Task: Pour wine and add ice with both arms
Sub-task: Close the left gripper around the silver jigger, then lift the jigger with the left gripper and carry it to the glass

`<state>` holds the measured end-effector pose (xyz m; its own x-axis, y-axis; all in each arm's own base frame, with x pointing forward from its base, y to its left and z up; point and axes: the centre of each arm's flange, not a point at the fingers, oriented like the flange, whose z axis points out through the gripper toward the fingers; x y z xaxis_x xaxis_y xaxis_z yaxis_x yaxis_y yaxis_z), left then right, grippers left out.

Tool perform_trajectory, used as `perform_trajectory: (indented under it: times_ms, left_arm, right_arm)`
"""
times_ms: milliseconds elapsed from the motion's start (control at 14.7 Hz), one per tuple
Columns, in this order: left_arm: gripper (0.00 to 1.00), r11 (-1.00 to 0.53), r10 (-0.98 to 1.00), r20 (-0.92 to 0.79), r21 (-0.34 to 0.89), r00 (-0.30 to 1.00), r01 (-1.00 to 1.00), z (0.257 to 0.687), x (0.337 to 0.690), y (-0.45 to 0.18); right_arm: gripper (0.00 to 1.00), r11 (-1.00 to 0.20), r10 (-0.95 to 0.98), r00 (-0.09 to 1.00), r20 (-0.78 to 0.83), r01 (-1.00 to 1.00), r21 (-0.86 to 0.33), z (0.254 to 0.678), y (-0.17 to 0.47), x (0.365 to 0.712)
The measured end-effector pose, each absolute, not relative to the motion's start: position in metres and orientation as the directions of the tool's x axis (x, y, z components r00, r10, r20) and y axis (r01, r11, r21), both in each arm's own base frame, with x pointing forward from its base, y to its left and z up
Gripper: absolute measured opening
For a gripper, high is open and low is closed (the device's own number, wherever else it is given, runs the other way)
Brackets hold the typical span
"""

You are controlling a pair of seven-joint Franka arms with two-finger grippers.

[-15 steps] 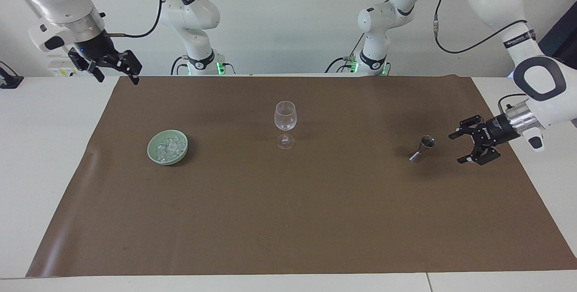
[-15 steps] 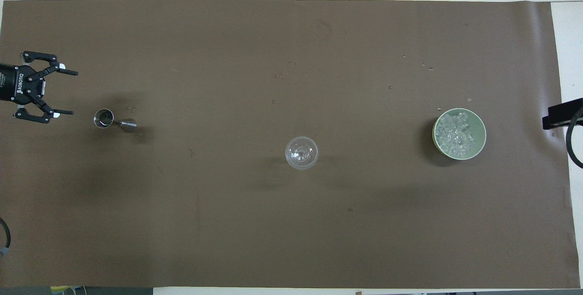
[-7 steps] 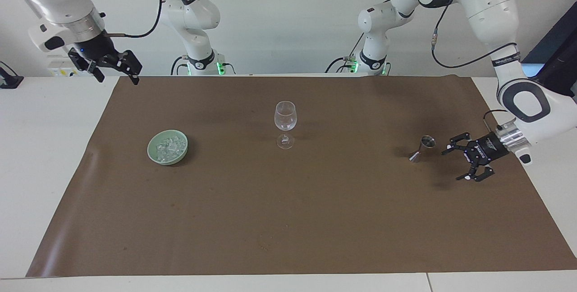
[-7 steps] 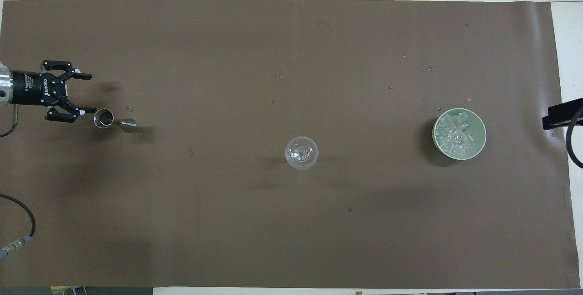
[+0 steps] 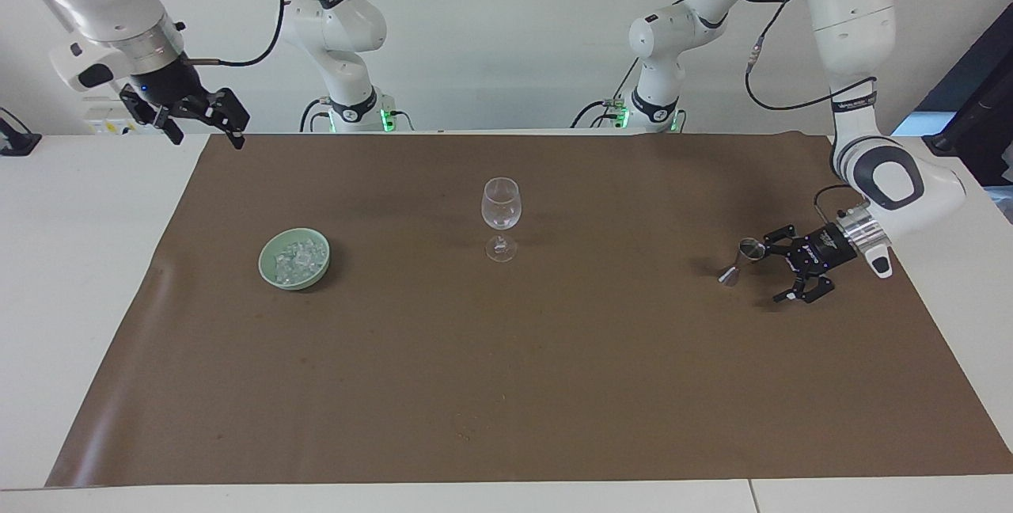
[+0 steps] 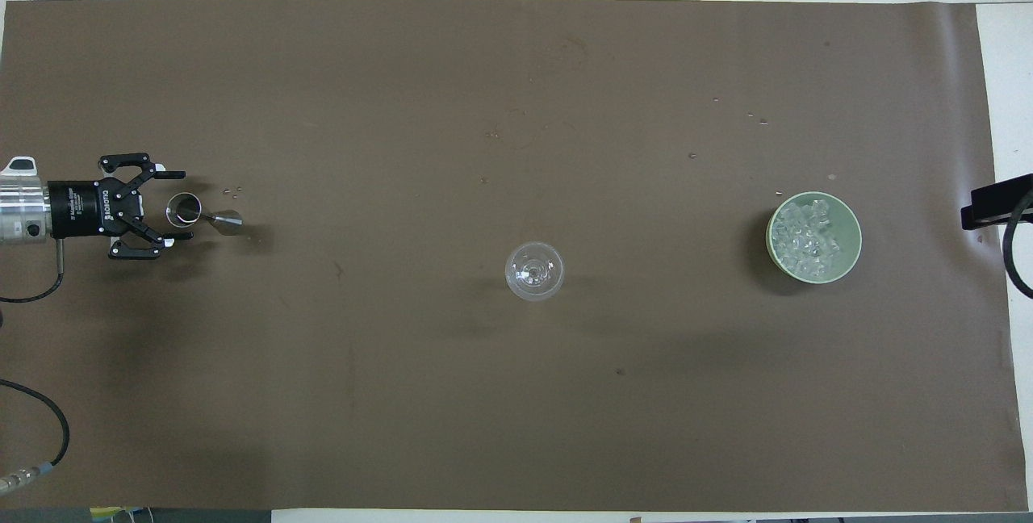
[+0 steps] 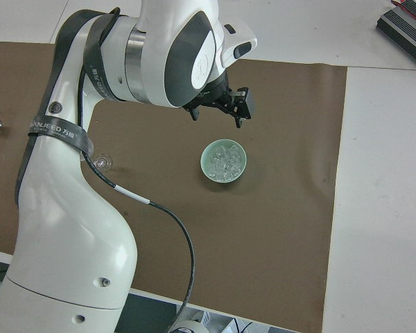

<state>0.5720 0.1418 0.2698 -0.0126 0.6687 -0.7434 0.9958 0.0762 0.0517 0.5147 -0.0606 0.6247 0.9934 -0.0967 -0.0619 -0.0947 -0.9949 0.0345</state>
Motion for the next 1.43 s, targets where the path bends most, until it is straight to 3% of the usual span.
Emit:
perform_trajectory:
  times_ms: [885,1158,1294,1430]
  left_arm:
    - [0.95,0.133,0.590,-0.805,0.021,-0.062,0.991,0.263,0.551,0.115]
    - [0.87,0.151,0.571,-0.819,0.024,-0.067,0.988,0.266,0.553,0.114]
    - [0.74,0.152,0.569,-0.819,0.024,-0.068,0.988,0.266,0.552,0.114]
    - [0.69,0.154,0.569,-0.819,0.024,-0.069,0.988,0.266,0.552,0.115]
  right_arm:
    - [1.00,-0.995,-0.097,0.993,-0.062,-0.095,0.034,0.625,-0.061,0.515]
    - [1.00,-0.995,-0.097,0.993,-0.062,-0.095,0.035,0.625,-0.061,0.515]
    - [1.00,-0.995,-0.097,0.993,-0.062,-0.095,0.034,0.625,-0.061,0.515]
    - [1.00,-0.995,-0.097,0.993,-0.062,-0.095,0.034,0.625,-0.061,0.515]
